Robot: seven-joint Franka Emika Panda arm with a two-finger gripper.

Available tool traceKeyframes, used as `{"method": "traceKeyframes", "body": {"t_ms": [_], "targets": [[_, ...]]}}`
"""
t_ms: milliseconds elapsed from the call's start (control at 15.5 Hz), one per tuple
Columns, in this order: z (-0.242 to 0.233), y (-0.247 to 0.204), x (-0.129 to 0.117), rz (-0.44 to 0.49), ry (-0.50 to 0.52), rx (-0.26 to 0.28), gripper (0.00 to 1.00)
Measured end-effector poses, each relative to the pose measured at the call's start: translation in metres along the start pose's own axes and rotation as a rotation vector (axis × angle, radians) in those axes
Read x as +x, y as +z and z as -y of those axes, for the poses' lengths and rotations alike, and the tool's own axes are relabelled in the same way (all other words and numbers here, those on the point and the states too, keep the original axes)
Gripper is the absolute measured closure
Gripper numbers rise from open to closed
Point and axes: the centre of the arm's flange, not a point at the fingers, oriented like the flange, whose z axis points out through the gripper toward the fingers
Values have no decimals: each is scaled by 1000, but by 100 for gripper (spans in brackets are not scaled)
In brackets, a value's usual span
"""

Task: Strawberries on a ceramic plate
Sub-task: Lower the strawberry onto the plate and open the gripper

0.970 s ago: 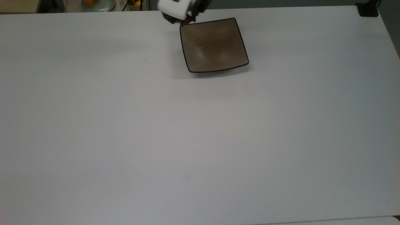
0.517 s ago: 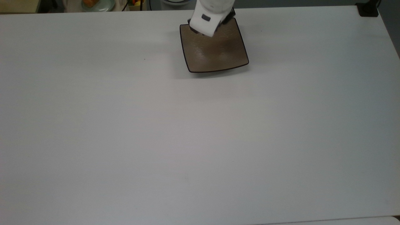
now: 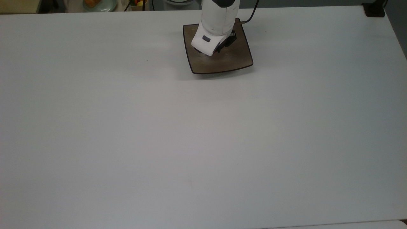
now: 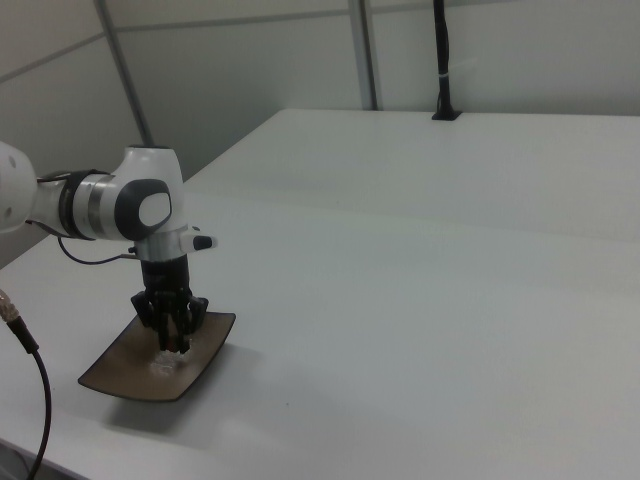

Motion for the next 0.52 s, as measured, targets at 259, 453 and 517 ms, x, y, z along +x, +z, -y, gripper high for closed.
{"method": "traceKeyframes", "body": {"t_ms": [259,453,517], "targets": [[6,6,-1,11,-8,-2,55],[7,3,-1,4,-9,-3,25],[8,-3,1,-9,-9,-2,17]]}}
